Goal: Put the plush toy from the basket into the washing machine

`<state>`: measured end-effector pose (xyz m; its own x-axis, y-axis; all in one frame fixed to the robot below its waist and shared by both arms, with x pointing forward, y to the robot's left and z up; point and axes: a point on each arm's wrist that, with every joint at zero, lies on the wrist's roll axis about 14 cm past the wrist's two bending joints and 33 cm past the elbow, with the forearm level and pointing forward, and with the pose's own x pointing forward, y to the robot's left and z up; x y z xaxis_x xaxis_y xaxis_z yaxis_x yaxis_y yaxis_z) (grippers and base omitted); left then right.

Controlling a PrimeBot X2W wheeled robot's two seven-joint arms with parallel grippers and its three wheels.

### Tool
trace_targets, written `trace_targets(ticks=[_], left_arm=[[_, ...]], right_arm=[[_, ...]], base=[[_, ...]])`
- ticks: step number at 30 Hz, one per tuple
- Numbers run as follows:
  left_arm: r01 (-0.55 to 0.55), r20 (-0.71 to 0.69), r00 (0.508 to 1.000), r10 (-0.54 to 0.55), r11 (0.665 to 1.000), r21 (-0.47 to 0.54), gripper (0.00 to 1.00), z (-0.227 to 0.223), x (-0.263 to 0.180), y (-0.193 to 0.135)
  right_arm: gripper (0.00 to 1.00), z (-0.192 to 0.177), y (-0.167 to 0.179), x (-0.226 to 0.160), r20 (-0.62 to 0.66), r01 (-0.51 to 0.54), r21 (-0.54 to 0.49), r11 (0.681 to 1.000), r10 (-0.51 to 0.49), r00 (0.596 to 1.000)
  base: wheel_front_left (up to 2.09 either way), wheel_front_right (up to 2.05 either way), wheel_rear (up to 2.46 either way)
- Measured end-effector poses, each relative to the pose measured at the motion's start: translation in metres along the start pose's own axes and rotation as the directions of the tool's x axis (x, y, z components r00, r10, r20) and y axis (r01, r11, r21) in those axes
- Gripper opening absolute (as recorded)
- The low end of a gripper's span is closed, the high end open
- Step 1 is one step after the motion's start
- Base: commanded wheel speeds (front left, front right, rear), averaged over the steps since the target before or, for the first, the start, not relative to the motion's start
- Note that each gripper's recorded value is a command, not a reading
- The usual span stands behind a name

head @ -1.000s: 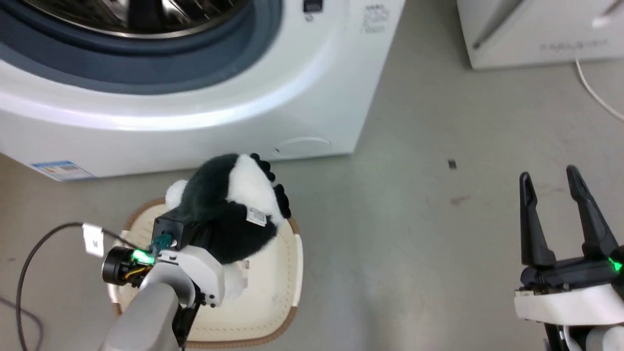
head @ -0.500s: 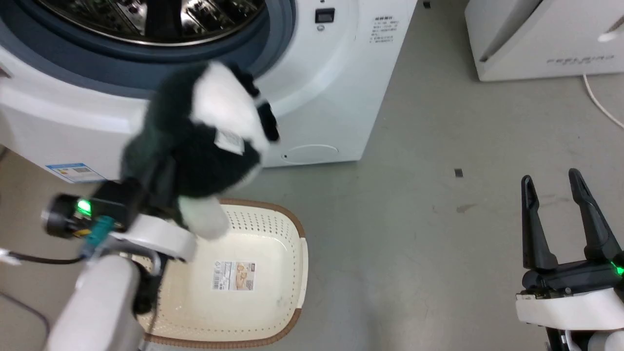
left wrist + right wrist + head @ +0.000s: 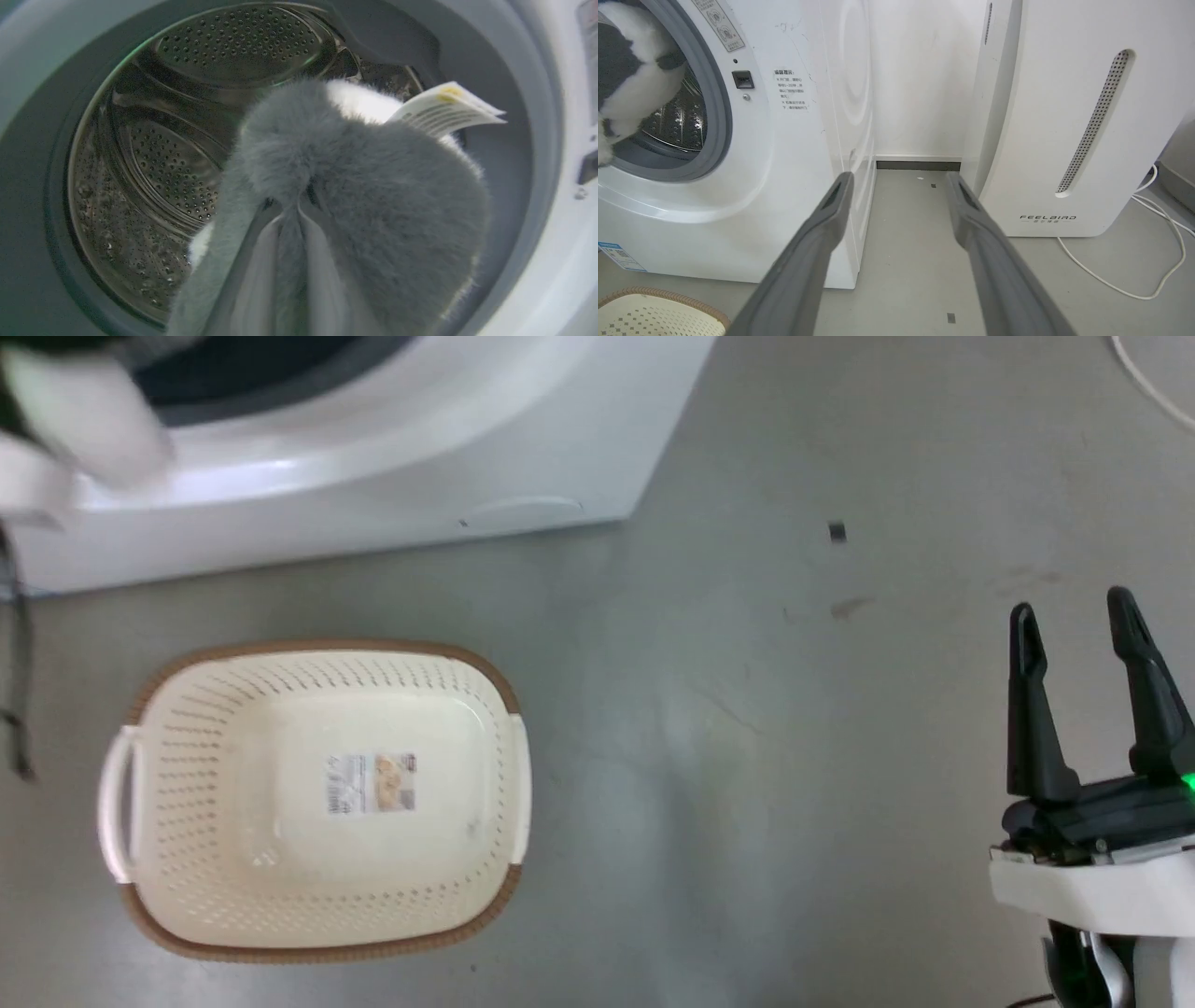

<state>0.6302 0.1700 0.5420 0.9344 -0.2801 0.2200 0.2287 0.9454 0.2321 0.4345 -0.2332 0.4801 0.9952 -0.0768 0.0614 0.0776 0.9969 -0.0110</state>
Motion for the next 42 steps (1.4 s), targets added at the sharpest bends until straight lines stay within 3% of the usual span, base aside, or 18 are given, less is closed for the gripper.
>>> trace_targets(ticks=[8, 16, 20, 25, 34, 35, 36, 37, 42], left_arm=[[0.020, -0.050, 0.999, -0.013, 0.989, 0.145, 0.00, -0.039, 0.073, 0.024], [0.056, -0.184, 0.983, -0.019, 0.978, 0.200, 0.00, -0.113, 0.116, 0.020], [0.090, -0.294, 0.955, -0.036, 0.981, 0.173, 0.00, -0.156, 0.124, 0.004], [0.164, -0.486, 0.868, -0.098, 0.982, 0.095, 0.00, -0.222, 0.108, -0.027], [0.219, -0.555, 0.813, -0.173, 0.976, 0.016, 0.00, -0.238, 0.100, -0.042], [0.220, -0.556, 0.812, -0.176, 0.975, 0.014, 0.18, -0.238, 0.099, -0.041], [0.223, -0.554, 0.814, -0.177, 0.975, 0.016, 0.80, -0.237, 0.098, -0.040], [0.223, -0.549, 0.817, -0.175, 0.975, 0.021, 1.00, -0.235, 0.097, -0.038], [0.201, -0.529, 0.834, -0.157, 0.979, 0.027, 1.00, -0.222, 0.091, -0.026]], right_arm=[[1.00, -0.039, -0.005, 0.010, -0.087, 0.013, -0.003, 1.000, -0.013, 0.996], [1.00, -0.073, -0.013, 0.007, -0.179, 0.035, -0.014, 0.999, -0.037, 0.983], [1.00, -0.085, -0.017, 0.004, -0.211, 0.045, -0.024, 0.999, -0.049, 0.976], [1.00, -0.094, -0.018, 0.004, -0.233, 0.047, -0.031, 0.998, -0.053, 0.971], [1.00, -0.099, -0.016, 0.009, -0.235, 0.043, -0.022, 0.999, -0.047, 0.971], [1.00, -0.098, -0.016, 0.010, -0.230, 0.042, -0.021, 0.999, -0.045, 0.972], [1.00, -0.097, -0.016, 0.012, -0.224, 0.040, -0.019, 0.999, -0.044, 0.974], [1.00, -0.095, -0.016, 0.013, -0.218, 0.040, -0.018, 0.999, -0.043, 0.975], [1.00, -0.082, -0.018, 0.015, -0.184, 0.042, -0.028, 0.999, -0.046, 0.982]], base=[[0.00, 0.00, 0.00], [0.00, 0.00, 0.00], [0.00, 0.00, 0.00], [0.00, 0.00, 0.00], [0.00, 0.00, 0.00], [0.00, 0.00, 0.00], [0.00, 0.00, 0.00], [0.00, 0.00, 0.00], [0.00, 0.00, 0.00]])
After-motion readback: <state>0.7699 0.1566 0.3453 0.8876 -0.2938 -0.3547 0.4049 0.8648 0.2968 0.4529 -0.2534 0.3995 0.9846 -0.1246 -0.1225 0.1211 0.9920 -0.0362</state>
